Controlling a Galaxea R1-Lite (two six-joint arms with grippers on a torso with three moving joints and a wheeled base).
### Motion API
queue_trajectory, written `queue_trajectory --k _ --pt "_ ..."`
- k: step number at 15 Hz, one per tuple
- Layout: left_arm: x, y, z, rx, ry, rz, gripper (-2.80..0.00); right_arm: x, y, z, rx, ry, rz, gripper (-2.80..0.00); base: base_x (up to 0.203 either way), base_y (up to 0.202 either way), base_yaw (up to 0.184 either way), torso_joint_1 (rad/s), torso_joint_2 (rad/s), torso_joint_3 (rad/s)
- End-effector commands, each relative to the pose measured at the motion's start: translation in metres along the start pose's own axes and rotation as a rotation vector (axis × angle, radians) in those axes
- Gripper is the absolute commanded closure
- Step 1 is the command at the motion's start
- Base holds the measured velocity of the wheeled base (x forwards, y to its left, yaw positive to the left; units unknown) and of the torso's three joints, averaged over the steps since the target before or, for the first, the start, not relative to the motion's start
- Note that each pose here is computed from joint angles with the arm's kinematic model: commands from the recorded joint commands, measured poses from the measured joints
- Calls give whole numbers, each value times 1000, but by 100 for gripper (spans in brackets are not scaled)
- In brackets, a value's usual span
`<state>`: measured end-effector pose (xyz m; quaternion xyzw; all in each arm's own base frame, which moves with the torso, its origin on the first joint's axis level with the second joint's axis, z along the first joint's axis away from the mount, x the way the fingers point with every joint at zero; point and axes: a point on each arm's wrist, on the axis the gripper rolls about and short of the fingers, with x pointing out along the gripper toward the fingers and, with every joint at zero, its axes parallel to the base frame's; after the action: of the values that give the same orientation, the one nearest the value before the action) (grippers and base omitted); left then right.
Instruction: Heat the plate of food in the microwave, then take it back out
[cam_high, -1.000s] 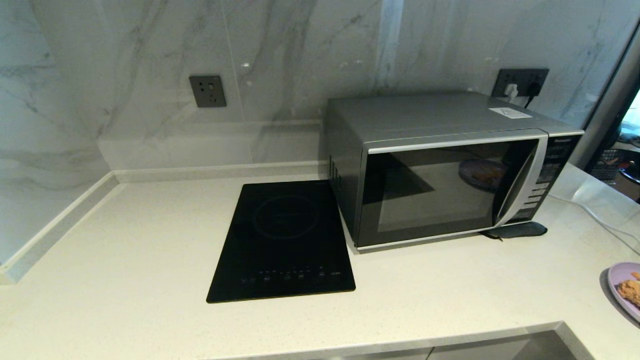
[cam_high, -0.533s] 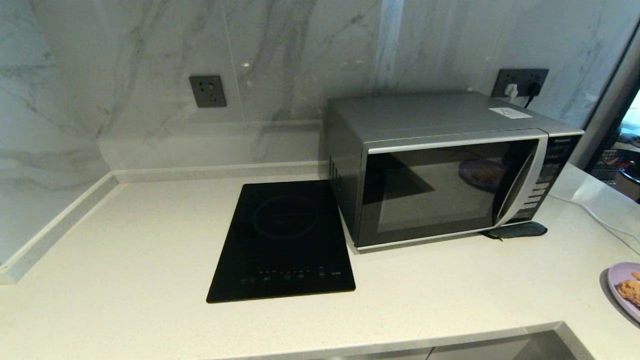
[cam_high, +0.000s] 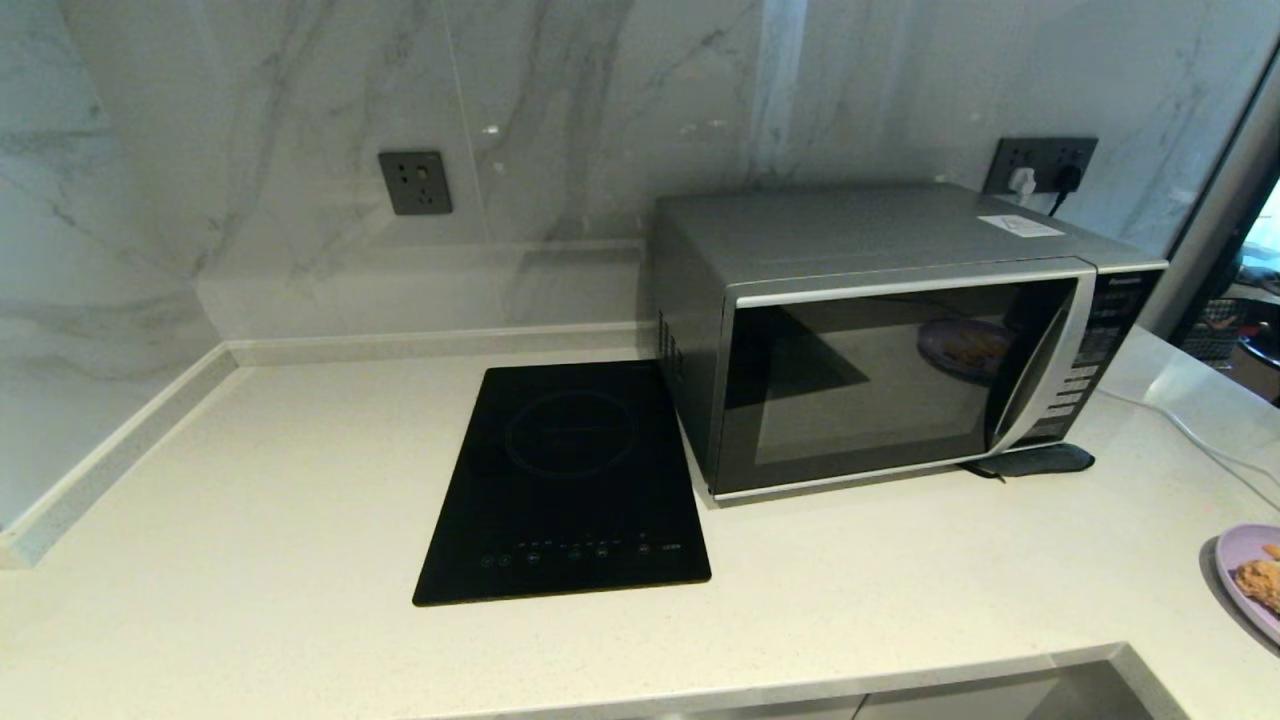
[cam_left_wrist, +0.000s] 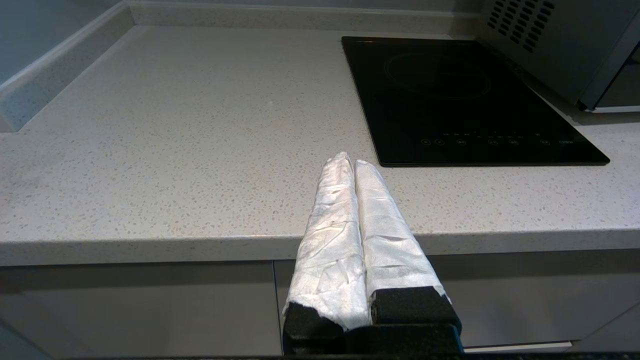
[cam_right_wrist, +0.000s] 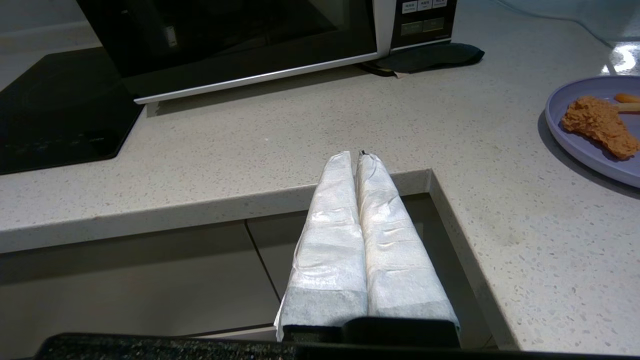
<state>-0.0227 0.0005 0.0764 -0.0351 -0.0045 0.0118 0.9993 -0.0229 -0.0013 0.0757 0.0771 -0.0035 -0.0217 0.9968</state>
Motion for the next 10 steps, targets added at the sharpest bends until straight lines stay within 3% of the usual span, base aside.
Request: queue_trajectory --k 1,10 --pt "0 0 0 0 0 1 0 0 0 0 1 2 -1 0 0 0 0 0 0 0" --pt "0 0 0 -2 0 1 0 0 0 0 1 2 -1 0 0 0 0 0 0 0"
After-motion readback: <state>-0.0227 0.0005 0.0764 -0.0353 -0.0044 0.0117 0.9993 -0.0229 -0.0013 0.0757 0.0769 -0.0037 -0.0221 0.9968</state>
